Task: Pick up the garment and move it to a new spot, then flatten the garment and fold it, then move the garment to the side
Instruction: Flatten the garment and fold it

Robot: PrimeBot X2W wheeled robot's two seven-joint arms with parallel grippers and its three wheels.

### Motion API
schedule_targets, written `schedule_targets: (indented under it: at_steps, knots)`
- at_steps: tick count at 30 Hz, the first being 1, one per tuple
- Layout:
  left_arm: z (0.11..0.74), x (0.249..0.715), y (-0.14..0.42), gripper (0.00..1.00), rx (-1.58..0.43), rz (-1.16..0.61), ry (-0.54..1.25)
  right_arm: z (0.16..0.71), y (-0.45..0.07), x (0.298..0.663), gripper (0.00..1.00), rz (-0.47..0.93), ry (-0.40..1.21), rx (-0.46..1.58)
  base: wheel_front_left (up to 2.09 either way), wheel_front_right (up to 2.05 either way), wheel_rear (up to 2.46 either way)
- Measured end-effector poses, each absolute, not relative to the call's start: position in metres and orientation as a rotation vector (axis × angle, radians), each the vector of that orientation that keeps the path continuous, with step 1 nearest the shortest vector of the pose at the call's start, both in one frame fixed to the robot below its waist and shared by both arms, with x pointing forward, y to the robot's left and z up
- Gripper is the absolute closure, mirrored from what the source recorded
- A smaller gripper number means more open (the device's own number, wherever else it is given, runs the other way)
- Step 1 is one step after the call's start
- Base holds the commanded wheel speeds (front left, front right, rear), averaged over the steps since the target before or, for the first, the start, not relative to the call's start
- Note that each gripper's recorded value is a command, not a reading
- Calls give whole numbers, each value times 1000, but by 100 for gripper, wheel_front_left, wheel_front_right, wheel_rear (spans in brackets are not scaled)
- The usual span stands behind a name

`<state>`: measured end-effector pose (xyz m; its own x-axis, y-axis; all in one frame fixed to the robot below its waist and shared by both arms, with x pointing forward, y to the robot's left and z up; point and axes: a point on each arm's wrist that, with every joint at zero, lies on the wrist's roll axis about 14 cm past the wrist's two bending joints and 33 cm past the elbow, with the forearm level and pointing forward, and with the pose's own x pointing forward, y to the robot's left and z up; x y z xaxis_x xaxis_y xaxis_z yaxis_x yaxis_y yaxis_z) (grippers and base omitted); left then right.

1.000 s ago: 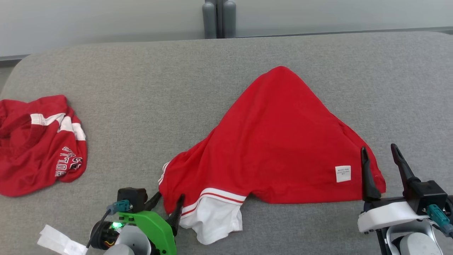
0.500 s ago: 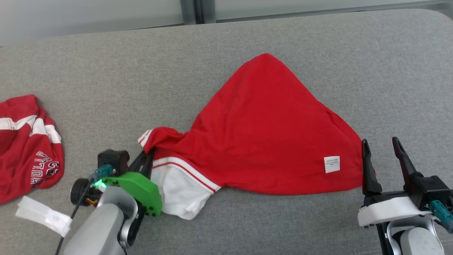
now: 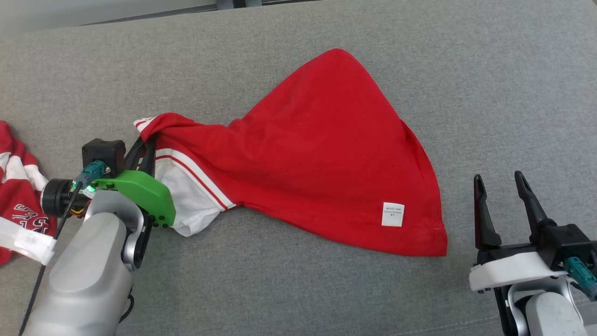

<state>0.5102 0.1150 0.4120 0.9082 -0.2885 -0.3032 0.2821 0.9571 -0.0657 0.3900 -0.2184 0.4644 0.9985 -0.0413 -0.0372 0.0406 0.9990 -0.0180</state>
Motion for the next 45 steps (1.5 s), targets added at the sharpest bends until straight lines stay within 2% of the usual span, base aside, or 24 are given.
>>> schedule_targets:
  at_steps: [7, 17, 23, 29, 38, 45]
  knots:
    - [411, 498, 113, 0, -55, -281, 299, 464, -212, 394, 0, -20, 34, -17, 0, 0, 0]
    - [430, 444, 128, 0, -158, -212, 216, 482, -204, 392, 0, 3, -16, -20, 0, 0, 0]
    - [485, 421, 136, 0, -240, -179, 24, 493, -199, 392, 0, 29, -47, -36, 0, 0, 0]
    - [508, 392, 141, 0, -253, -171, -72, 493, -187, 390, 0, 83, -43, -50, 0, 0, 0]
    - [502, 364, 163, 0, -242, -97, -68, 477, -183, 380, 0, 104, 23, -31, 0, 0, 0]
    - [504, 360, 162, 0, -245, -94, -77, 477, -188, 376, 0, 88, 22, -24, 0, 0, 0]
